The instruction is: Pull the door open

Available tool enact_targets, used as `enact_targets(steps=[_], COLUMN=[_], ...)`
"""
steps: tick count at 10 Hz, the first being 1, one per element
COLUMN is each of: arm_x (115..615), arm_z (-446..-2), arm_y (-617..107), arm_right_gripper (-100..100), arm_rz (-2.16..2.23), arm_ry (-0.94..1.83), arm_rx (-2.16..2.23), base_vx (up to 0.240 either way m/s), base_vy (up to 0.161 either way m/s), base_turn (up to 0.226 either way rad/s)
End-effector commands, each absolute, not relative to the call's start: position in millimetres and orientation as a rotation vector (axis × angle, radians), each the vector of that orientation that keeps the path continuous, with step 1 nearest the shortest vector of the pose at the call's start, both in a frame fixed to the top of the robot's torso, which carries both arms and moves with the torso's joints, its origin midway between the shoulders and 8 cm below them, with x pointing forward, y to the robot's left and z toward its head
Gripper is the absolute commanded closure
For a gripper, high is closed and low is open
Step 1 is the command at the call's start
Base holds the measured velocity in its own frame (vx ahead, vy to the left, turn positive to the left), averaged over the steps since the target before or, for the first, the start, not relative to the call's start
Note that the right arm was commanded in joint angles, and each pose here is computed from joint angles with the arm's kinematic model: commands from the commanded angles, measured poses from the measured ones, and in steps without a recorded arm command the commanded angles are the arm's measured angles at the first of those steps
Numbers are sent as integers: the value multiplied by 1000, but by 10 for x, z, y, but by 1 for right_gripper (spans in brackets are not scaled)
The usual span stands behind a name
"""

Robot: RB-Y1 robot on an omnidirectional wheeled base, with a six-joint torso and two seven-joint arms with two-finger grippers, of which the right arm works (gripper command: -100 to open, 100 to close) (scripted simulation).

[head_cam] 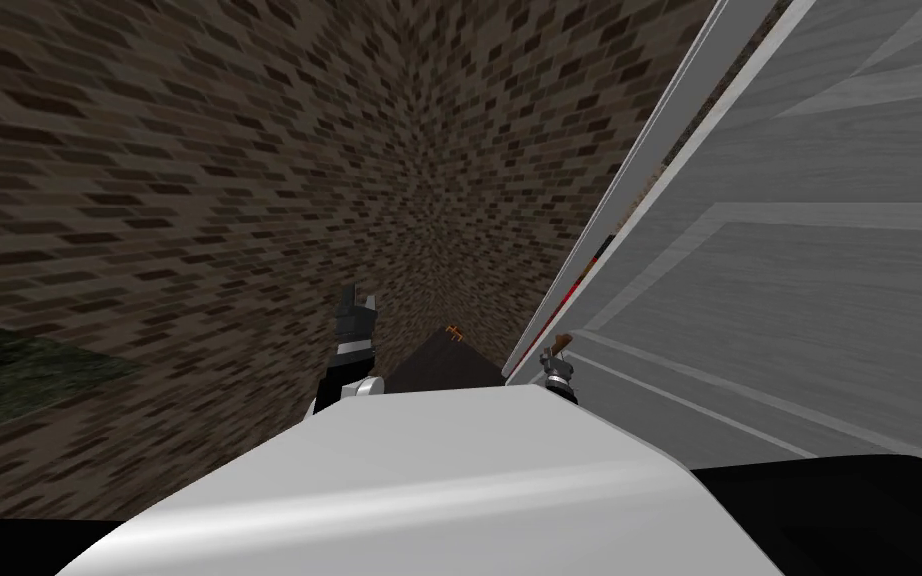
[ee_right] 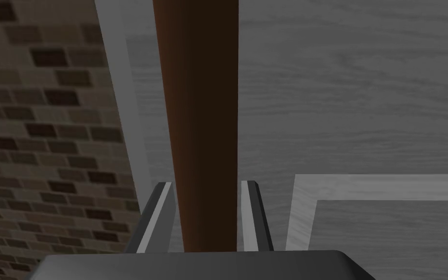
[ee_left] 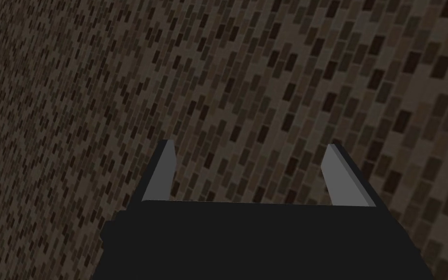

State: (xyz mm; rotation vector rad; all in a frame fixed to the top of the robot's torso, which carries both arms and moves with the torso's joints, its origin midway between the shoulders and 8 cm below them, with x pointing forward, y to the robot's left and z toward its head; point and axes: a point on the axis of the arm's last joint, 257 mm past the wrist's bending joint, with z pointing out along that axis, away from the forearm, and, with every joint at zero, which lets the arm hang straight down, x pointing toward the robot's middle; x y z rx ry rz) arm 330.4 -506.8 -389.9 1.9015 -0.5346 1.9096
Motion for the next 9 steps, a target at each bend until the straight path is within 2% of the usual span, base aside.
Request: enact_targets(steps=[1,4,9], arm_x=[3354,3392,3427], arm_z=[-3914,-3911,-3912], arm_y=[-4981,-4875,-4610], arm_right_gripper=[100,100,100], arm_rz=[1928,1948,2005], arm_ry=[-512,-483,-400], arm_rx=[1926,1949,2004], base_vx=[-213,-157,-234], base_vy=[-8,10,6], base_turn=[61,49,66])
